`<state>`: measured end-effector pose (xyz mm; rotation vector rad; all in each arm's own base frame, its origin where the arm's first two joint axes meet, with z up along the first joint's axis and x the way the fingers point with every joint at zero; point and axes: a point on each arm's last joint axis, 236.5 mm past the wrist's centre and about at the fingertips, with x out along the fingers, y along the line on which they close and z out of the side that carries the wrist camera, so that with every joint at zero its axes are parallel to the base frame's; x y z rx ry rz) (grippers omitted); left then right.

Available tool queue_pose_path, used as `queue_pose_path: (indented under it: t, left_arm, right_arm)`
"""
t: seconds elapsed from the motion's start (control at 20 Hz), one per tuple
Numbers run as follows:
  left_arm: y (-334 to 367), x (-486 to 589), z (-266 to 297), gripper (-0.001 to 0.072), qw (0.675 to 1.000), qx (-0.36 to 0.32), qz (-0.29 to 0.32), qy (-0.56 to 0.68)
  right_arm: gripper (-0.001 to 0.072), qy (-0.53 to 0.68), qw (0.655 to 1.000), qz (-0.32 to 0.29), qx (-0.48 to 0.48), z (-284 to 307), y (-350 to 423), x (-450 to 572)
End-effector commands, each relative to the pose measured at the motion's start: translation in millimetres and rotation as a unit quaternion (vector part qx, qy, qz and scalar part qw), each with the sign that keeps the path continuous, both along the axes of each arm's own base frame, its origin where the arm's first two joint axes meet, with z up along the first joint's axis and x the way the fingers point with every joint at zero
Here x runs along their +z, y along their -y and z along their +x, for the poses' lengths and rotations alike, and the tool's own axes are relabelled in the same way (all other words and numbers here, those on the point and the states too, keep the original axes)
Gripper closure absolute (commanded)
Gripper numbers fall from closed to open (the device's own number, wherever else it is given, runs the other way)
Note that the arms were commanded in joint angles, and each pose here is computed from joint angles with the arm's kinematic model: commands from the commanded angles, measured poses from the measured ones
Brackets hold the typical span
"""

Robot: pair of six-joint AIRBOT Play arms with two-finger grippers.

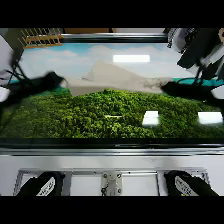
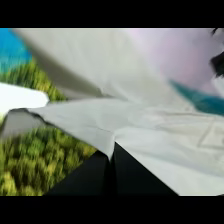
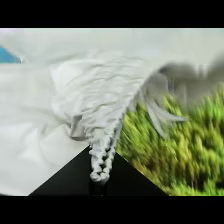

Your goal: Fold the clothes and pants, and hang the long-sleeved shirts on hangers.

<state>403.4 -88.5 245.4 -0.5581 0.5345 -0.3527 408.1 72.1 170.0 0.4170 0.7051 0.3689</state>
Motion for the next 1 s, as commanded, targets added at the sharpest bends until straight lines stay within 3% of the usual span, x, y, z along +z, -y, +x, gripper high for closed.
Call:
queue_pose_path:
  t: [0.0, 0.25, 0.45, 0.6, 0.75, 0.95]
  left_arm:
    - [-4, 190, -83, 0.0701, 0.973, 0.017, 0.034, 0.226]
    - [10, 300, -212, 0.0702, 0.919, 0.019, 0.049, 0.391]
    - [13, 311, -230, 0.0702, 0.910, 0.019, 0.052, 0.410]
    - [8, 259, -156, 0.0702, 0.949, 0.010, 0.039, 0.314]
    - [-5, 156, -44, 0.0701, 0.986, 0.010, 0.020, 0.165]
    - [-1, 3, 78, 0.0701, 1.000, -0.009, -0.020, -0.021]
  right_arm:
    - [0.0699, 0.129, 0.992, -0.015, 0.009, -67, -14, 150]
    - [0.0699, 0.244, 0.969, 0.033, -0.019, -173, -31, 247]
    - [0.0700, 0.194, 0.977, 0.081, -0.021, -214, -43, 238]
    - [0.0700, 0.064, 0.993, 0.097, -0.017, -208, -49, 189]
    - [0.0700, -0.065, 0.994, 0.091, -0.007, -177, -46, 128]
    - [0.0699, -0.192, 0.979, 0.064, 0.007, -103, -45, 30]
